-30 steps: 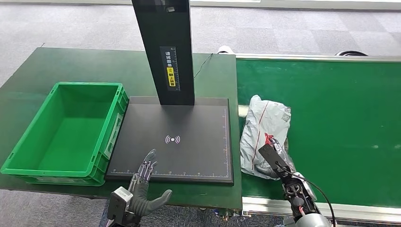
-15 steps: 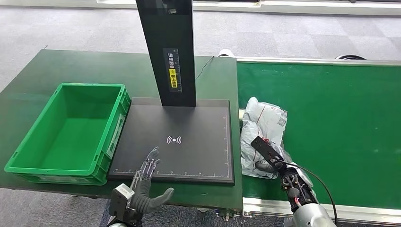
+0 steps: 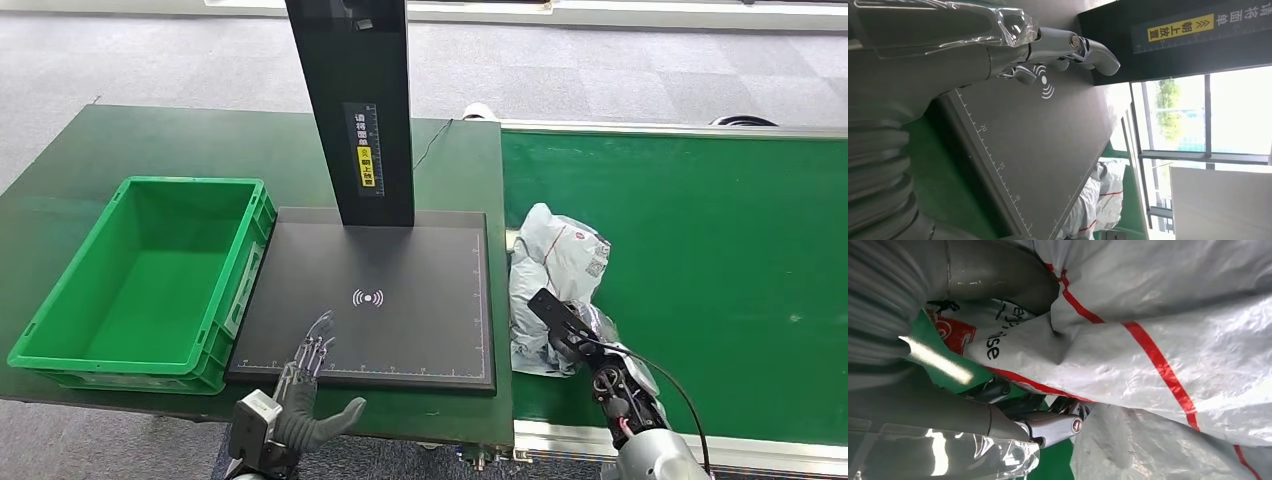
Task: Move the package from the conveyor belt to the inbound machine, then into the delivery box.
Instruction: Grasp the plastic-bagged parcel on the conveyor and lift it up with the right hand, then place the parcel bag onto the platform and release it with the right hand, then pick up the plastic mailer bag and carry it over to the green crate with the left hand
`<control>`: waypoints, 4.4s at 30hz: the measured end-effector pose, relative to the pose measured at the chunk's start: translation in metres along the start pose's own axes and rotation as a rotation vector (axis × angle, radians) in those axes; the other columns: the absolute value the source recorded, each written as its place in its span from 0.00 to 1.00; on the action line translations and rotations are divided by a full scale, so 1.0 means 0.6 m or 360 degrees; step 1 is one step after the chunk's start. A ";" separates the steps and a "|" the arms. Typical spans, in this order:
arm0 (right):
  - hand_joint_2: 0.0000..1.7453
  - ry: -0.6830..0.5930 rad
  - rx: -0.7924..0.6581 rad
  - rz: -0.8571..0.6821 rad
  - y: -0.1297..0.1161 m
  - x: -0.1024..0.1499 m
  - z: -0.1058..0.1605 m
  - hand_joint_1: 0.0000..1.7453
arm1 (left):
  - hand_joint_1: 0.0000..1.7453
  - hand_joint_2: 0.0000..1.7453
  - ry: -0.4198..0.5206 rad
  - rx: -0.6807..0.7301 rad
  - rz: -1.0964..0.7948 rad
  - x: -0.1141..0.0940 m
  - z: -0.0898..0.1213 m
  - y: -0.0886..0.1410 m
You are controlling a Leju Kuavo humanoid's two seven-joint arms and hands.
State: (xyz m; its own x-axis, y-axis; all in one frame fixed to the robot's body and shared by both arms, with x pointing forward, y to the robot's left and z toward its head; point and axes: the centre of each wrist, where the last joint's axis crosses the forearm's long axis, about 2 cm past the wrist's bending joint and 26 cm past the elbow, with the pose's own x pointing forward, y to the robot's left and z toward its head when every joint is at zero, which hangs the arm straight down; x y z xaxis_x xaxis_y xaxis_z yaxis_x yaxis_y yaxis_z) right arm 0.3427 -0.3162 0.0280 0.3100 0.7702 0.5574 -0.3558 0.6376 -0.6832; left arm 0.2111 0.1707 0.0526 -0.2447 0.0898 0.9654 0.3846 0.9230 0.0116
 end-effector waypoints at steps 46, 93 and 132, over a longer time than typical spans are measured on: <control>1.00 -0.1095 -0.0500 -0.0760 0.011 0.154 0.009 1.00 | 0.00 1.00 -0.0039 0.0076 -0.0039 0.006 -0.005 -0.006; 1.00 -0.1801 0.0399 -0.1164 0.158 0.306 0.092 0.00 | 0.00 1.00 -0.0057 0.0274 -0.0062 -0.007 0.007 0.025; 1.00 -0.1930 -0.0227 -0.1234 0.126 0.266 0.181 0.00 | 0.00 1.00 -0.0642 0.1204 -0.1589 0.147 -0.070 0.093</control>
State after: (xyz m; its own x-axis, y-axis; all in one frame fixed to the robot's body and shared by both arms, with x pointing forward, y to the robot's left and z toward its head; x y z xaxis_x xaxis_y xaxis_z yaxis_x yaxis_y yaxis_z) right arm 0.2698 -0.1434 0.1165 -0.5696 -0.1790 0.8022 -0.3366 0.9412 -0.0290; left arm 0.2484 0.2147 0.1495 -0.4289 -0.7656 0.4795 -0.6736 0.6247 0.3949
